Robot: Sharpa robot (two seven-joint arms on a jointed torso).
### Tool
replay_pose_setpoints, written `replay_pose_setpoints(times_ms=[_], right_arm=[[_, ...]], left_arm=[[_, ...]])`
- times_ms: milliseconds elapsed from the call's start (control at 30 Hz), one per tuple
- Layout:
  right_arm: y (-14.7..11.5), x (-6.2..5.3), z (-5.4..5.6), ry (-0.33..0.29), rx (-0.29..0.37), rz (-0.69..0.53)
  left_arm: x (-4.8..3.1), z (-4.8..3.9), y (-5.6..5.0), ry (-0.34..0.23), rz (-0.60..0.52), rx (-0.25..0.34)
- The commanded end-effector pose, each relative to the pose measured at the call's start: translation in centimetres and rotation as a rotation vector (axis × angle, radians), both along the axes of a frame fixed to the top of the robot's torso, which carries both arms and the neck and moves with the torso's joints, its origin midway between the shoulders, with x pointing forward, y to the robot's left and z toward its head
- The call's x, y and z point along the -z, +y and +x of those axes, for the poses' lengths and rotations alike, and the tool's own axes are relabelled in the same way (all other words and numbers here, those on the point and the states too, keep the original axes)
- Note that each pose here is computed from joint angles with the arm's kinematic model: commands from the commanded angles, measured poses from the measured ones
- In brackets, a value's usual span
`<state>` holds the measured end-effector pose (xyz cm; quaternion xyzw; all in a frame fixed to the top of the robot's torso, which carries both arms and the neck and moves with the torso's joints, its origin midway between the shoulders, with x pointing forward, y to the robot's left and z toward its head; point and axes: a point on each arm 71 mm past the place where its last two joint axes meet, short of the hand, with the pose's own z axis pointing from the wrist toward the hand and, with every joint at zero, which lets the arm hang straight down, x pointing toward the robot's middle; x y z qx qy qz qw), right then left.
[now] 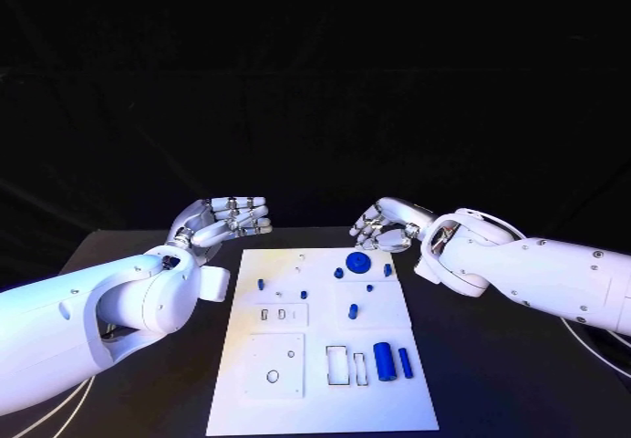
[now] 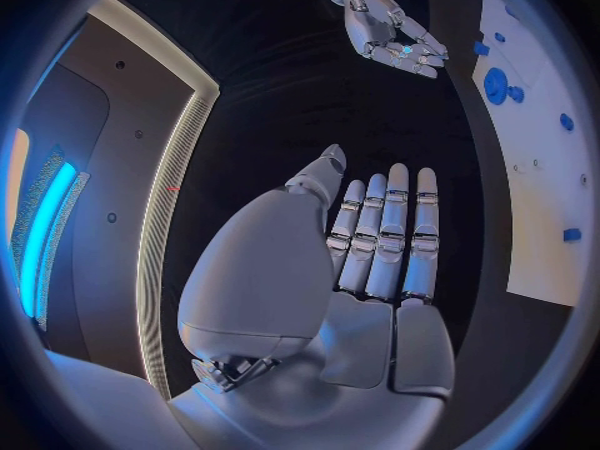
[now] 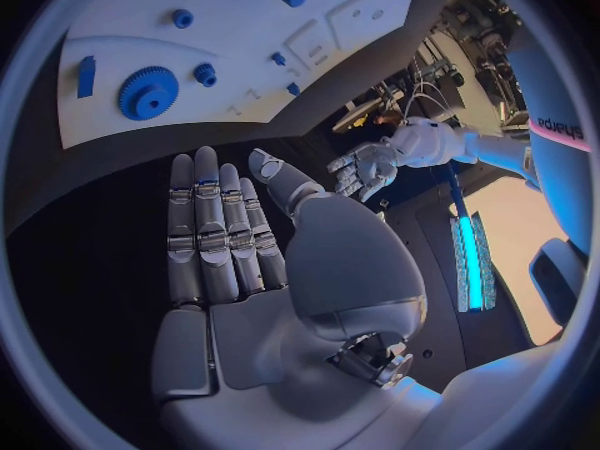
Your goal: Assemble the parts on the task board
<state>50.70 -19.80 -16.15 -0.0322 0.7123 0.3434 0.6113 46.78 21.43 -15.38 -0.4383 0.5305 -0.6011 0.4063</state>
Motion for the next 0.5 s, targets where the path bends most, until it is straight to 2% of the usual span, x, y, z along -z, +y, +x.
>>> replay_pose_setpoints(times_ms=[33, 200, 500], right_arm=[[0.5, 0.2, -0.2, -0.087, -0.009, -0.239], [1.4, 0.1, -0.3, -0.132, -0.032, -0.326], [2.9, 0.2, -0.3, -0.155, -0.065, -0.378]], left_arm=[[-0.55, -0.63, -0.7, -0.011, 0.006, 0.068], [-1.20, -1.50, -1.1, -0.016, -0.001, 0.093], [-2.07, -1.89, -1.4, -0.028, -0.006, 0.106]])
